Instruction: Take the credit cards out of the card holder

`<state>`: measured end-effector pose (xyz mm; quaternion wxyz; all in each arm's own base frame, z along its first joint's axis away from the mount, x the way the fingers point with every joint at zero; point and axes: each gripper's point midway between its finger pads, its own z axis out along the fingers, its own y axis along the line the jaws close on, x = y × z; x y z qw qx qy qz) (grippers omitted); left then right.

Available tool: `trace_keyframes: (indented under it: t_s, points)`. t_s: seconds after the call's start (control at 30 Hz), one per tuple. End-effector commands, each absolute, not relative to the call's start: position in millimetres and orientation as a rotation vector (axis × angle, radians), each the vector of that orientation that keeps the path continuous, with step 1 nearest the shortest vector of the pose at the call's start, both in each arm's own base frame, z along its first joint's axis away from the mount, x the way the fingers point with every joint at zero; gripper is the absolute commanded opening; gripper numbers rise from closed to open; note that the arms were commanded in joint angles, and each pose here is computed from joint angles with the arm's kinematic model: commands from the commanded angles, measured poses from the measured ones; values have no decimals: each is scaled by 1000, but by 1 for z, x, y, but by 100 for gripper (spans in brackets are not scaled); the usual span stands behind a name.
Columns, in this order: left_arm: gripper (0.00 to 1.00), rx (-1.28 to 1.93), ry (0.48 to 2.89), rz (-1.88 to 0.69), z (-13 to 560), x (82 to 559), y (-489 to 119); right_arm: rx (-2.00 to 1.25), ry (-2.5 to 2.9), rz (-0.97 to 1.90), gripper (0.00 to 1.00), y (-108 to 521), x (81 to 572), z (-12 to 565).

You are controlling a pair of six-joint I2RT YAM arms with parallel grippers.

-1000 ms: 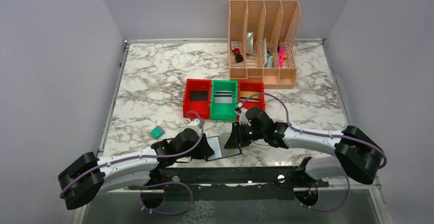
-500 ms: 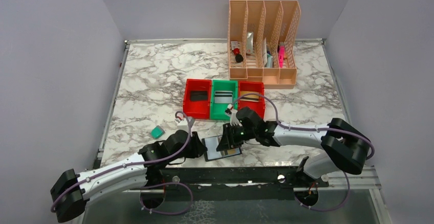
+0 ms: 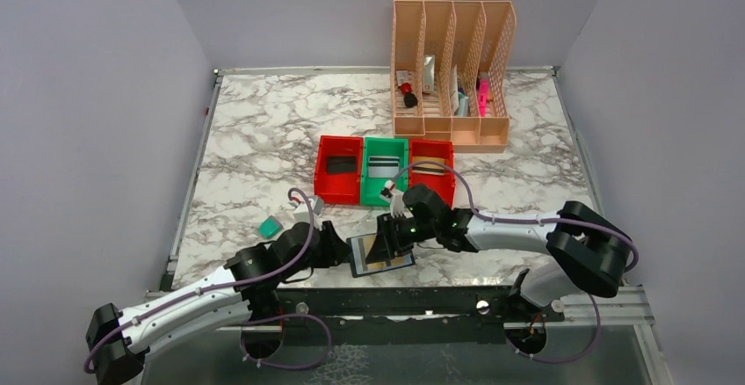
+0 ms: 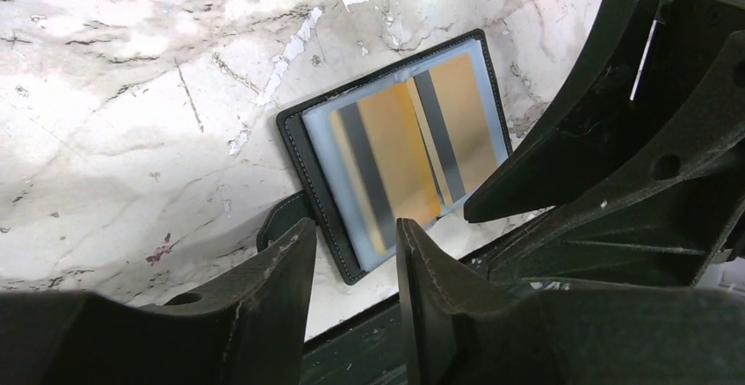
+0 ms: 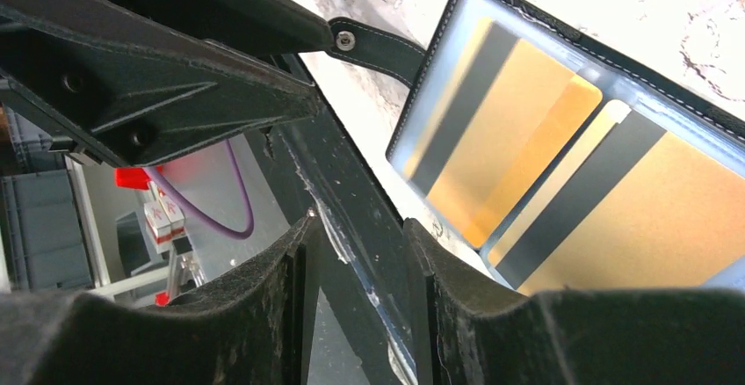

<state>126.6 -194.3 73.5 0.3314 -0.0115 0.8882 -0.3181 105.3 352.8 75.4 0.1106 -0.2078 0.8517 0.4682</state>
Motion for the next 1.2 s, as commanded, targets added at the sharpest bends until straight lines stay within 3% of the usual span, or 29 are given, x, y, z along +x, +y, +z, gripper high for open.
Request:
trace_keyframes:
  t_s: [0.0,0.17,0.43,0.8,1.17]
  points:
    - [44,-13,2301,-829,88,131,-198,-685,2390,1455,45,364,103,99]
    - [48,62,2336,-827,85,126,-203,-551,2429,1300,45,348,117,87]
    - [47,162,2351,-927,82,121,-229,-305,2490,1035,41,319,143,64]
    - [44,178,2415,-896,56,118,-232,-324,2530,1094,41,328,135,51]
    - [31,170,2486,-864,26,109,-224,-348,2584,1191,37,342,125,37]
